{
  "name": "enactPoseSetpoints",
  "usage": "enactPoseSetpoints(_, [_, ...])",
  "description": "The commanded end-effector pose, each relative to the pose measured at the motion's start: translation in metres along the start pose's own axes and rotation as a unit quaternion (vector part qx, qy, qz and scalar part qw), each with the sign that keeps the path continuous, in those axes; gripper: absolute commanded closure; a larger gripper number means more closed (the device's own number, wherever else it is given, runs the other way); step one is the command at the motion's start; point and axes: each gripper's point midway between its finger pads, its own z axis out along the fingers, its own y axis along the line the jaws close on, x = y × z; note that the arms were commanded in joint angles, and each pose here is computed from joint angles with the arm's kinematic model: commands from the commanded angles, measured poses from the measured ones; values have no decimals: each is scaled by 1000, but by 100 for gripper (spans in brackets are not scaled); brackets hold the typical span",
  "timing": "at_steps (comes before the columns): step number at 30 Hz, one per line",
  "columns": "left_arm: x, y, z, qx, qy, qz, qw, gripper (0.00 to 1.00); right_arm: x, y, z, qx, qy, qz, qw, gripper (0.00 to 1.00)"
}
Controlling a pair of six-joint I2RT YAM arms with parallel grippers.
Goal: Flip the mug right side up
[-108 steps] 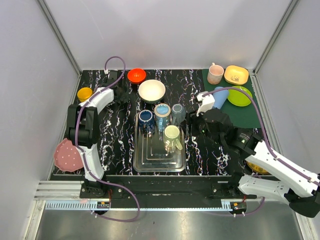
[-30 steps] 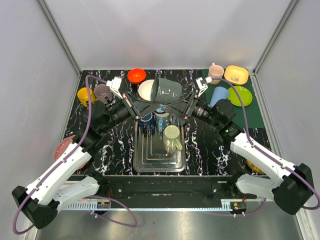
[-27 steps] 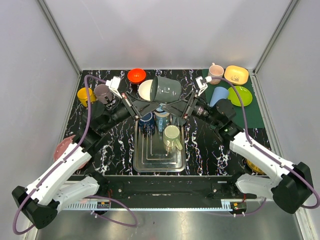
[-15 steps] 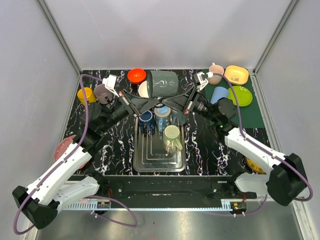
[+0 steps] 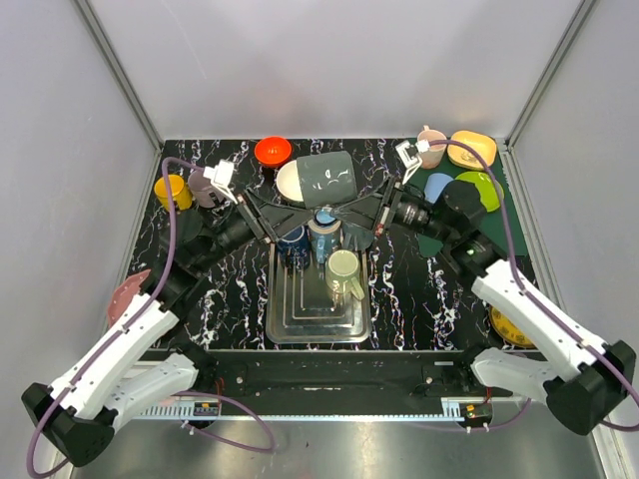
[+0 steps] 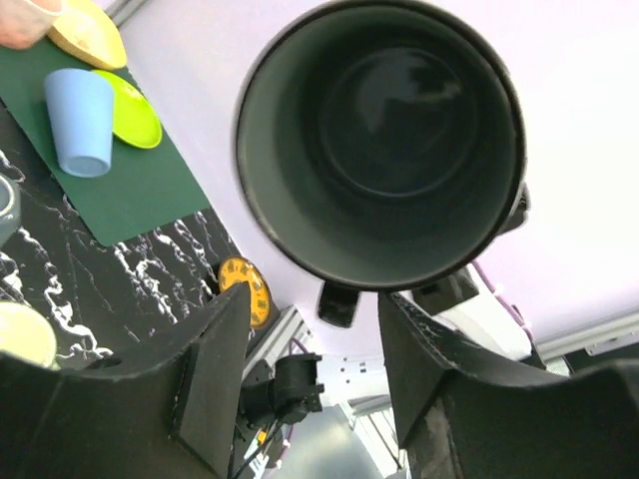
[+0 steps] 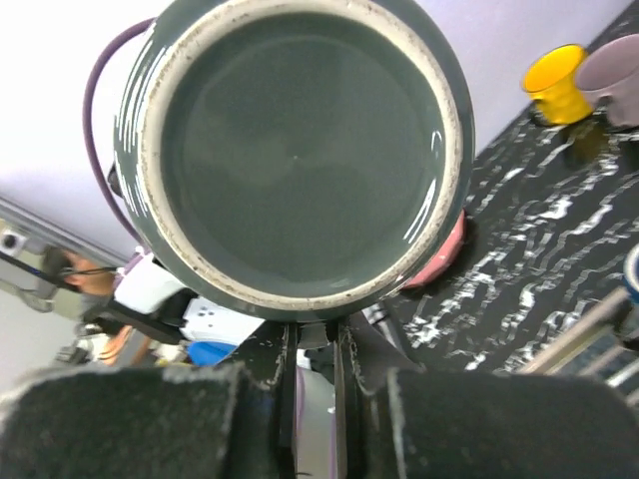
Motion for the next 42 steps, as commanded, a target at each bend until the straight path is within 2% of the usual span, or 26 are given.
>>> enactPoseSetpoints(1, [-9, 9, -9, -18, -15, 17, 1000, 42, -17, 23, -23, 44, 4, -121, 992, 100])
enactPoseSetpoints(4, [-17, 25, -23, -77, -28, 38, 996, 33, -2, 14, -30, 97, 40, -147, 984, 100])
enactPoseSetpoints(5, [-21, 32, -30, -107, -37, 48, 992, 26, 7, 10, -35, 121, 62, -149, 979, 100])
enactPoseSetpoints(6, [-37, 49, -39, -164, -76, 72, 981, 23, 13, 5, -35, 135, 78, -176, 972, 100])
enactPoseSetpoints(7, [-38, 61, -52, -209, -80, 75, 972, 21, 26, 5, -30, 151, 90, -191, 966, 100])
enactPoseSetpoints(8, [-45, 59, -65, -221, -106, 85, 966, 19, 34, 2, -28, 165, 104, -202, 960, 100])
enactPoseSetpoints(9, [-60, 69, -80, -261, -149, 99, 949, 14, 49, -6, -26, 182, 134, -215, 950, 100])
enactPoseSetpoints(11, [-67, 76, -107, -302, -184, 104, 929, 2, 71, -14, -21, 209, 160, -230, 937, 100])
enactPoseSetpoints(12, [-76, 83, -121, -332, -209, 117, 912, 1, 82, -22, -17, 218, 175, -236, 931, 100])
enactPoseSetpoints(15, [-82, 91, -151, -386, -232, 136, 882, 1, 108, -38, -9, 248, 204, -247, 914, 100])
enactPoseSetpoints(18, [-80, 98, -168, -417, -233, 145, 866, 1, 137, -63, -3, 281, 238, -248, 896, 100])
enactPoseSetpoints(24, [-76, 106, -180, -429, -240, 146, 858, 1, 178, -112, 3, 337, 268, -240, 870, 100])
enactPoseSetpoints(32, [-75, 106, -185, -430, -244, 151, 856, 1, 191, -154, 8, 408, 252, -228, 848, 100])
enactPoseSetpoints(42, [-69, 118, -182, -440, -230, 149, 855, 1, 215, -208, 1, 490, 261, -226, 801, 100])
